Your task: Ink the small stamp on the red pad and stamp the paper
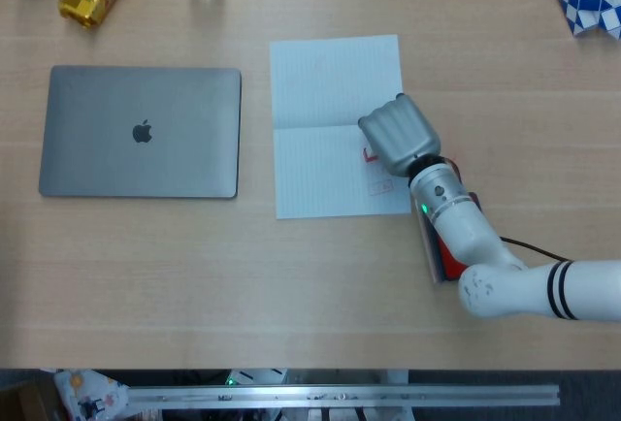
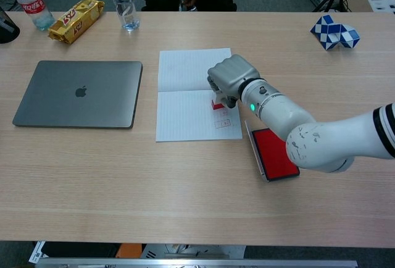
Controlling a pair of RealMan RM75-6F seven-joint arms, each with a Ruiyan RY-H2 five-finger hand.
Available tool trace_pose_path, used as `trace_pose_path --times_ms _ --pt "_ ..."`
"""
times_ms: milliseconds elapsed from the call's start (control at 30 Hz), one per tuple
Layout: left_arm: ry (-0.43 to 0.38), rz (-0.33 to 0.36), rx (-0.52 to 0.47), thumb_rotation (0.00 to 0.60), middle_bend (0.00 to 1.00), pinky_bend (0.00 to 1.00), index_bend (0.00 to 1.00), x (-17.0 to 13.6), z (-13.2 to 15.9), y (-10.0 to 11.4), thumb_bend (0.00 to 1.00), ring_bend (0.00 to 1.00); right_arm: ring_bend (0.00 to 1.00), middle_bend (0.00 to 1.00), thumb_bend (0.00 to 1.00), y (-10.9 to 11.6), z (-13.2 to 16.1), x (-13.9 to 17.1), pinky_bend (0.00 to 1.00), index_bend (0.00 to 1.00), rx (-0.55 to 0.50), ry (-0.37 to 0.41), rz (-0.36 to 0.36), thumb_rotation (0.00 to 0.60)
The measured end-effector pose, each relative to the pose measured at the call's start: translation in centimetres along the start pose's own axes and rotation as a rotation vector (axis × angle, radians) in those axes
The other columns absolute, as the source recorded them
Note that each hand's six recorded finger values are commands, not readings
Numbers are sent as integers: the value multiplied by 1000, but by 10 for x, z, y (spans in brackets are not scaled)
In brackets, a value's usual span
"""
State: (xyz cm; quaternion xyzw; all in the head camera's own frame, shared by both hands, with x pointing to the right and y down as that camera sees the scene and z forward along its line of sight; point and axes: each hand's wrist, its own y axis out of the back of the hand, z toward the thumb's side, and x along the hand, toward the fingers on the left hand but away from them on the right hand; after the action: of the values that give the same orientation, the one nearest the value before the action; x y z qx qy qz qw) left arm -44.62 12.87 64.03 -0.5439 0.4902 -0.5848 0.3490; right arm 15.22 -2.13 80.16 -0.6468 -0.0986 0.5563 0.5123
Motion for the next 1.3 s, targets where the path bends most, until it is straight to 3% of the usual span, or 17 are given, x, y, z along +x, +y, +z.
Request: trace_pose_path --times_ms 1300 --pt "8 -4 4 600 0 0 64 -1 -2 -1 208 13 559 713 374 -2 4 -1 433 820 28 1 0 600"
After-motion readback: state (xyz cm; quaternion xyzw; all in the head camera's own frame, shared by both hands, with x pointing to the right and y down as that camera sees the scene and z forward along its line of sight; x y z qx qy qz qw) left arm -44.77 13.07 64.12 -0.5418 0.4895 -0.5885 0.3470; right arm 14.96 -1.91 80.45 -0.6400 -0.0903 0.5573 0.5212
